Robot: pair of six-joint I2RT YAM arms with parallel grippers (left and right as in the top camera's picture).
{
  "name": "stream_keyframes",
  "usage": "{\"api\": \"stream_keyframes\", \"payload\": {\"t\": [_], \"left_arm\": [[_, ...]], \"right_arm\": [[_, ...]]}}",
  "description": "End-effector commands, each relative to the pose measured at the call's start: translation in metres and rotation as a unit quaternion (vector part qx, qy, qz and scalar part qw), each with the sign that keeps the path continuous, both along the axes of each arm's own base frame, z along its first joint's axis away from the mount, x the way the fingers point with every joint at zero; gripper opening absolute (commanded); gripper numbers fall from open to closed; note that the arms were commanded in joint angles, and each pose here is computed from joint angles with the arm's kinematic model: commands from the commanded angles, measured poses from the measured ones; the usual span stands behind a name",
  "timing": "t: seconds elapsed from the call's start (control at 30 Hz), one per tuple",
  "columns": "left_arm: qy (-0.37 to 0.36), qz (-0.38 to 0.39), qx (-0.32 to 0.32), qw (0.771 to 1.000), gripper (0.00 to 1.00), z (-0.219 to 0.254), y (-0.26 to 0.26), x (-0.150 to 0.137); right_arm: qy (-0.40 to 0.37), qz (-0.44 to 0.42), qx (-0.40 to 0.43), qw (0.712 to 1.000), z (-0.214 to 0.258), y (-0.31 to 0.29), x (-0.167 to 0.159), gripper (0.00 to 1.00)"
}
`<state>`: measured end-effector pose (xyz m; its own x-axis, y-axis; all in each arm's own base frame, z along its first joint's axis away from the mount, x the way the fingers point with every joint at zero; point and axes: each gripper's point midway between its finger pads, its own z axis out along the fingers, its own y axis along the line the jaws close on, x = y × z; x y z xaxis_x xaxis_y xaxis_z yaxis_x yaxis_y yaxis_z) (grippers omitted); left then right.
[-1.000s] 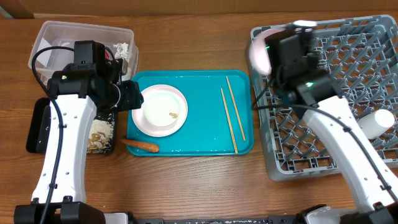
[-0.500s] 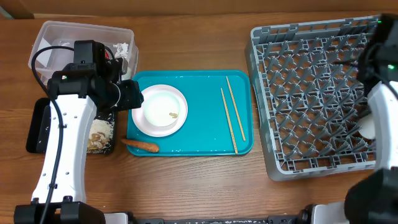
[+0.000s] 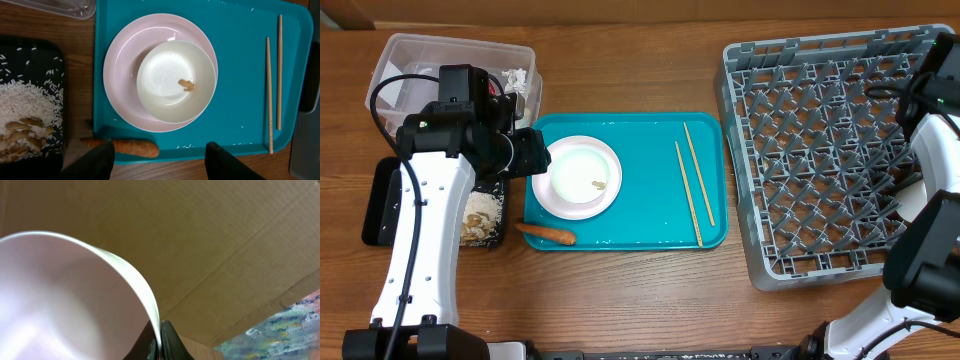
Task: Sort waste into correct bins and load items into the dishwasher
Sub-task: 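Lift the pink bowl and carry it to the rack's far right side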
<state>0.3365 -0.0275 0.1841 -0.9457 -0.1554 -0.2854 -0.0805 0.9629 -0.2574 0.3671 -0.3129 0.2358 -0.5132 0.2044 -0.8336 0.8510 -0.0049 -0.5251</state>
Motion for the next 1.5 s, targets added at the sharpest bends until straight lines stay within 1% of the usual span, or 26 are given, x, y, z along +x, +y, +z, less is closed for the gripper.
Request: {"api": "stream_keyframes", "payload": {"t": [0.0, 0.23, 0.6, 0.73, 0.83, 0.97, 1.1, 1.2, 1.33, 1.47], "left_arm": [[-0.009, 0.005, 0.000, 1.000, 0.61, 0.007, -0.001, 0.001], [-0.009, 0.013, -0.003, 1.000, 0.61, 0.007, -0.001, 0.002], [-0.009, 0.013, -0.003, 1.000, 0.61, 0.007, -0.001, 0.002], [-0.009, 0.013, -0.003, 1.000, 0.61, 0.007, -0.001, 0.002], [-0.009, 0.013, -0.003, 1.000, 0.63, 0.007, -0.001, 0.002], [-0.008, 0.013, -0.003, 1.000, 0.64, 0.007, -0.001, 0.002], [-0.008, 0.013, -0.003, 1.000, 0.64, 0.007, -0.001, 0.002], [-0.009, 0.014, -0.003, 1.000, 0.64, 0.007, -0.001, 0.002], [-0.008, 0.013, -0.003, 1.000, 0.66, 0.007, -0.001, 0.002], [-0.009, 0.014, -0.003, 1.000, 0.66, 0.007, -0.001, 0.002]], "right_arm": [[0.016, -0.011, -0.006, 1.000, -0.008, -0.002, 0.004, 0.04], [0.053, 0.006, 0.007, 0.999, -0.040, 0.010, 0.020, 0.04], [0.082, 0.050, 0.015, 0.995, -0.064, 0.045, 0.043, 0.04], [0.080, 0.056, 0.014, 0.995, -0.064, 0.050, 0.047, 0.05], [0.068, 0.053, 0.006, 0.996, -0.060, 0.050, 0.049, 0.05], [0.062, 0.040, -0.019, 0.997, -0.042, 0.040, 0.051, 0.05], [0.061, 0.048, -0.032, 0.996, -0.029, 0.037, 0.059, 0.05], [0.066, 0.055, -0.029, 0.996, -0.033, 0.037, 0.062, 0.04], [0.087, 0.047, -0.022, 0.995, -0.052, 0.029, 0.060, 0.04], [0.090, 0.046, -0.019, 0.995, -0.057, 0.025, 0.059, 0.04]]}}
